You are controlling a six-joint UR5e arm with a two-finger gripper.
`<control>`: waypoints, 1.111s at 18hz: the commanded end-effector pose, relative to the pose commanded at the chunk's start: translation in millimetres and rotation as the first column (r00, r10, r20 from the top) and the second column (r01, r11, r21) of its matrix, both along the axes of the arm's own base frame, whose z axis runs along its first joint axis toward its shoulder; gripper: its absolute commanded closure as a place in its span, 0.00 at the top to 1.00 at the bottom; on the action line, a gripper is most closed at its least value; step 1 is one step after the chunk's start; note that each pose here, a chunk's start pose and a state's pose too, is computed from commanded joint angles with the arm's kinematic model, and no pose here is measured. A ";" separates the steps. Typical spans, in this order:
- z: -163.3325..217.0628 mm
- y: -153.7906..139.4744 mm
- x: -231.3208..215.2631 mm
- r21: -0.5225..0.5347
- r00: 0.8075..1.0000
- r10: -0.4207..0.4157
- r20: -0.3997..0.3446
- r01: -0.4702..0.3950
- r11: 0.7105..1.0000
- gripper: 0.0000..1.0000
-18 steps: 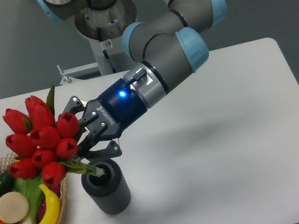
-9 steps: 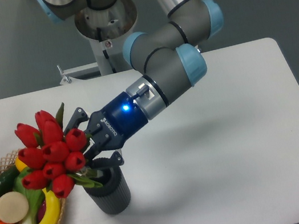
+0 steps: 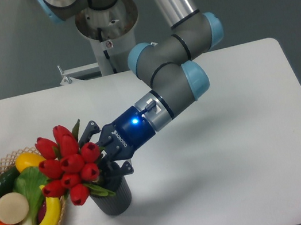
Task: Insert the flowers into the vase
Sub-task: 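Lower the tulip stems down into the black vase opening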
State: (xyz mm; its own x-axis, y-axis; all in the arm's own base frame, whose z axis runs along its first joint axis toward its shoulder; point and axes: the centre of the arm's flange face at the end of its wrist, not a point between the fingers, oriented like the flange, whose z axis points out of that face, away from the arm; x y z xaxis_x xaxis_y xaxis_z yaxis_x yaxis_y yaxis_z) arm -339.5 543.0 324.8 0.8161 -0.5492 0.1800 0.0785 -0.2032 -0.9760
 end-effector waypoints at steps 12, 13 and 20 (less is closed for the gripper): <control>-35.6 -12.8 -11.0 -0.037 1.000 0.026 0.000 -0.026 0.999 0.44; -36.2 -13.0 -10.7 -0.038 1.000 0.026 0.001 -0.026 0.999 0.46; -32.6 -16.2 -14.1 -0.033 0.999 0.034 -0.005 -0.034 0.999 0.87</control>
State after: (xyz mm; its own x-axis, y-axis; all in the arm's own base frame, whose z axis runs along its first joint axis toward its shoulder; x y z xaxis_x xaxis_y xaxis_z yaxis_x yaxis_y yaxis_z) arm -353.6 526.9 292.2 0.8349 -0.5150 0.1941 0.0815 -0.2331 -0.9690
